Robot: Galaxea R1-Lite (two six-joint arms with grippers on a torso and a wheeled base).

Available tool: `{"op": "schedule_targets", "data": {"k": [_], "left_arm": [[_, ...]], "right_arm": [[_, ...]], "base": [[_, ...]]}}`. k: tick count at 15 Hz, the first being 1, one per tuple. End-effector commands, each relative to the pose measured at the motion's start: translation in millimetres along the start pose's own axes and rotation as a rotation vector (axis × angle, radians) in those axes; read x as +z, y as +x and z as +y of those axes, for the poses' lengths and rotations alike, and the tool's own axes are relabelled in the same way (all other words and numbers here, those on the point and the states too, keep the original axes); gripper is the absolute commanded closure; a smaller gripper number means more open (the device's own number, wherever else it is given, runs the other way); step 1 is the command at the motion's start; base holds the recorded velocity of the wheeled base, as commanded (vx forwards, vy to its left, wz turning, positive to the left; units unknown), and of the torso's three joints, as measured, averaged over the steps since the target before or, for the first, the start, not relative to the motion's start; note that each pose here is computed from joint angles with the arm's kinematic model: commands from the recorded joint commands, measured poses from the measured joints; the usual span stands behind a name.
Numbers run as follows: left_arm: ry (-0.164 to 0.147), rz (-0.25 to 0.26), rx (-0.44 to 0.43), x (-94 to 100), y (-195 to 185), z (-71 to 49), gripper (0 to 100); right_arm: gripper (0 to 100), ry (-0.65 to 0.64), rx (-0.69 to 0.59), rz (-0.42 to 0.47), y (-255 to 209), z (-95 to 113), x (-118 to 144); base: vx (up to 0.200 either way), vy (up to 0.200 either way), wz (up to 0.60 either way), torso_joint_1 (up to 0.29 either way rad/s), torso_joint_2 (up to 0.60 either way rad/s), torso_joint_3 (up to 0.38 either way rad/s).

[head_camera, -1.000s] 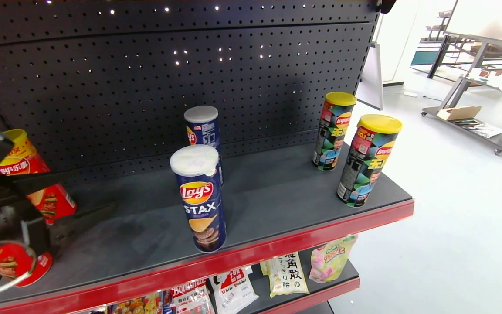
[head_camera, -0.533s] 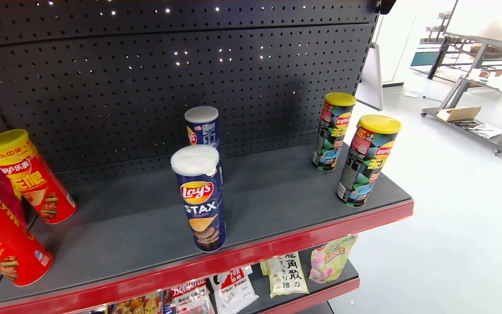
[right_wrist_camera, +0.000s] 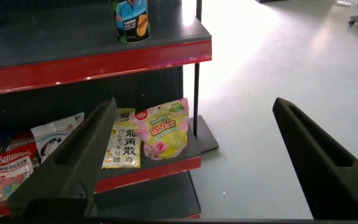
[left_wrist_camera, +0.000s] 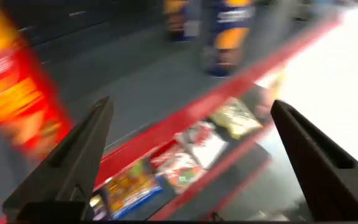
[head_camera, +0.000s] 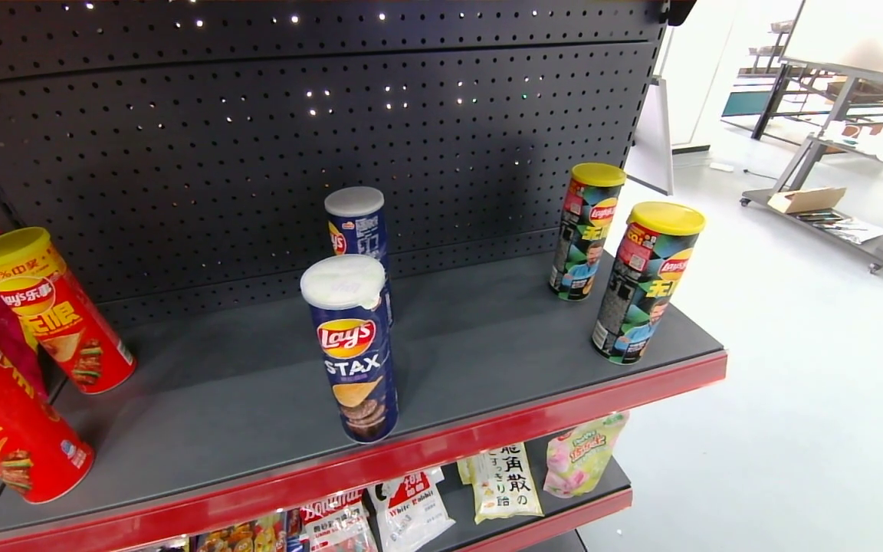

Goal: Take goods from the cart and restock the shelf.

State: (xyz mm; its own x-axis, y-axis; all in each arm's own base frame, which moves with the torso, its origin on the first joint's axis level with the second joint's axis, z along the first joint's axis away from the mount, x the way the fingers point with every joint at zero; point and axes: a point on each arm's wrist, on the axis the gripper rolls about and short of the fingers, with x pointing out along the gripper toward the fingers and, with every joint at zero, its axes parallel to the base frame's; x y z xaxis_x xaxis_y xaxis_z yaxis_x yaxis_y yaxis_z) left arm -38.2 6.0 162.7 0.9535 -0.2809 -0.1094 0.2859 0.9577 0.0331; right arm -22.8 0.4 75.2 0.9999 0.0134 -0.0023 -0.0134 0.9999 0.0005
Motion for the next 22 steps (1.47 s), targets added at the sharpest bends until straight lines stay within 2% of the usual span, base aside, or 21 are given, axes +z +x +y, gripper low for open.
{"op": "schedule_targets", "data": {"k": [1, 2, 3, 4, 5, 7, 10, 17, 22], "left_arm": [[-0.084, -0.028, 0.265, -32.6, 0, 4.0, 0], [-0.135, -0.047, 0.32, -39.9, 7, 5.5, 0], [-0.138, -0.037, 0.324, -50.6, 14, 5.8, 0], [-0.138, -0.037, 0.324, -50.6, 14, 5.8, 0], [-0.117, -0.082, 0.309, -76.3, 31, 5.8, 0], [-0.088, -0.06, 0.246, -78.3, 31, 4.4, 0], [-0.085, -0.056, 0.243, -78.4, 31, 4.3, 0], [-0.082, -0.056, 0.242, -78.4, 31, 4.3, 0], [-0.083, -0.056, 0.24, -78.4, 31, 4.3, 0]], "right_arm": [[0, 0.0, 0.0, 0.001, 0, 0, 0], [0, 0.0, 0.0, 0.001, 0, 0, 0], [0, 0.0, 0.0, 0.001, 0, 0, 0], [0, 0.0, 0.0, 0.001, 0, 0, 0], [0, 0.0, 0.0, 0.001, 0, 0, 0], [0, 0.0, 0.0, 0.001, 0, 0, 0], [0, -0.007, 0.0, 0.001, 0, 0, 0], [0, -0.01, 0.0, 0.001, 0, 0, 0], [0, -0.008, 0.0, 0.001, 0, 0, 0]], "base": [[0.0, 0.0, 0.0, 0.0, 0.0, 0.0], [0.0, 0.0, 0.0, 0.0, 0.0, 0.0], [0.0, 0.0, 0.0, 0.0, 0.0, 0.0], [0.0, 0.0, 0.0, 0.0, 0.0, 0.0], [0.0, 0.0, 0.0, 0.0, 0.0, 0.0], [0.0, 0.0, 0.0, 0.0, 0.0, 0.0], [0.0, 0.0, 0.0, 0.0, 0.0, 0.0], [0.0, 0.0, 0.6, 0.001, 0.0, 0.002], [0.0, 0.0, 0.0, 0.0, 0.0, 0.0]]}}
